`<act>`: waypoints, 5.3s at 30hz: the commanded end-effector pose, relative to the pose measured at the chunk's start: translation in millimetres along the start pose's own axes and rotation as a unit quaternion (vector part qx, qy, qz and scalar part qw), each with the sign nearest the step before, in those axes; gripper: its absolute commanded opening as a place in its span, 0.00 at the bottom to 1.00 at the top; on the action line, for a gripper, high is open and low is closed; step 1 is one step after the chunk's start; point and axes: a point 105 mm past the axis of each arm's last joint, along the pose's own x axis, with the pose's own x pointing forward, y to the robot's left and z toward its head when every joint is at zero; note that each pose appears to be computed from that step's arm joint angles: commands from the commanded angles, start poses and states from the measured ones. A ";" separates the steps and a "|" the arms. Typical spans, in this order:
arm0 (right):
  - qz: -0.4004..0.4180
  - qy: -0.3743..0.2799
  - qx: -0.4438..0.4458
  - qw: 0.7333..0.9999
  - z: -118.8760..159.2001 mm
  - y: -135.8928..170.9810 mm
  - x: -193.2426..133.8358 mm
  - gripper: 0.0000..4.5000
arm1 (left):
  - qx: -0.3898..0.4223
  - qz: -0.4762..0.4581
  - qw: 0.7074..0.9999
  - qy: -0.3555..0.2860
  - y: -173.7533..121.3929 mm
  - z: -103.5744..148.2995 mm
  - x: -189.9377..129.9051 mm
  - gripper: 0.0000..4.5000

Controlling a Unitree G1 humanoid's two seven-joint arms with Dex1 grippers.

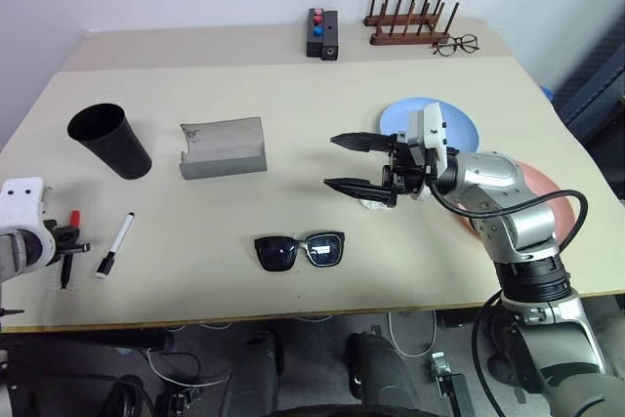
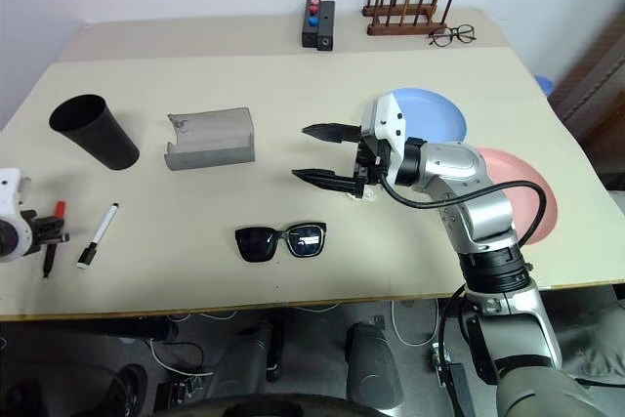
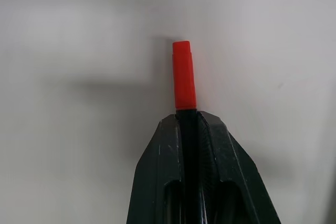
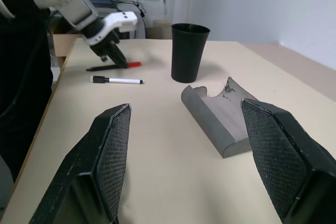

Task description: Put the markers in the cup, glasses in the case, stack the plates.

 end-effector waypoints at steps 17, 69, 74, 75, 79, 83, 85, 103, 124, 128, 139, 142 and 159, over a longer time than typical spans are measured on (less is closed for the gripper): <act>-0.014 -0.052 -0.003 0.999 21.4 -25.3 -3.2 0.76 | 0.087 -0.073 0.868 -0.483 -6.5 120.5 -124.2 0.01; -0.111 -0.063 -0.032 0.991 22.6 -39.0 -26.9 0.76 | 0.064 -0.138 0.807 -0.571 -51.1 185.5 -37.9 0.01; -0.106 -0.064 -0.038 0.992 30.4 -37.0 -24.2 0.76 | 0.063 -0.151 0.806 -0.568 -57.8 187.7 -36.9 0.49; -0.106 -0.065 -0.038 0.992 31.5 -37.1 -23.9 0.76 | 0.062 -0.149 0.806 -0.569 -57.3 188.0 -37.0 0.59; -0.106 -0.065 -0.036 0.992 33.0 -36.4 -21.8 0.76 | 0.062 -0.152 0.797 -0.581 -57.8 193.2 -44.5 0.99; -0.106 -0.065 -0.035 0.992 33.7 -35.7 -19.6 0.76 | 0.060 -0.158 0.783 -0.598 -58.3 202.5 -58.4 0.99; -0.104 -0.066 -0.034 0.992 34.0 -35.4 -18.6 0.76 | 0.060 -0.161 0.778 -0.604 -57.6 205.8 -65.7 0.99; -0.067 -0.053 -0.029 0.996 27.0 -26.6 -10.6 0.76 | 0.062 -0.245 0.929 -0.270 -83.9 140.8 -115.4 0.99; 0.015 -0.024 -0.047 0.998 19.8 0.2 -25.4 0.76 | 0.085 -0.177 0.981 0.000 -106.8 7.2 -40.5 0.99; 0.008 -0.018 -0.043 0.999 16.3 -0.2 -28.4 0.76 | 0.099 -0.146 0.984 -0.004 -92.8 10.8 -36.5 0.99; -0.002 -0.018 -0.039 0.999 12.7 -2.1 -27.9 0.76 | 0.113 -0.114 0.987 -0.014 -77.5 18.6 -32.9 0.99; -0.005 -0.016 -0.039 0.999 11.3 -3.1 -28.3 0.76 | 0.108 -0.108 0.988 0.000 -71.5 12.0 -29.5 0.99; -0.017 -0.012 -0.038 0.999 11.3 -5.5 -29.3 0.76 | 0.096 -0.122 0.986 0.063 -72.3 -21.2 -9.0 0.14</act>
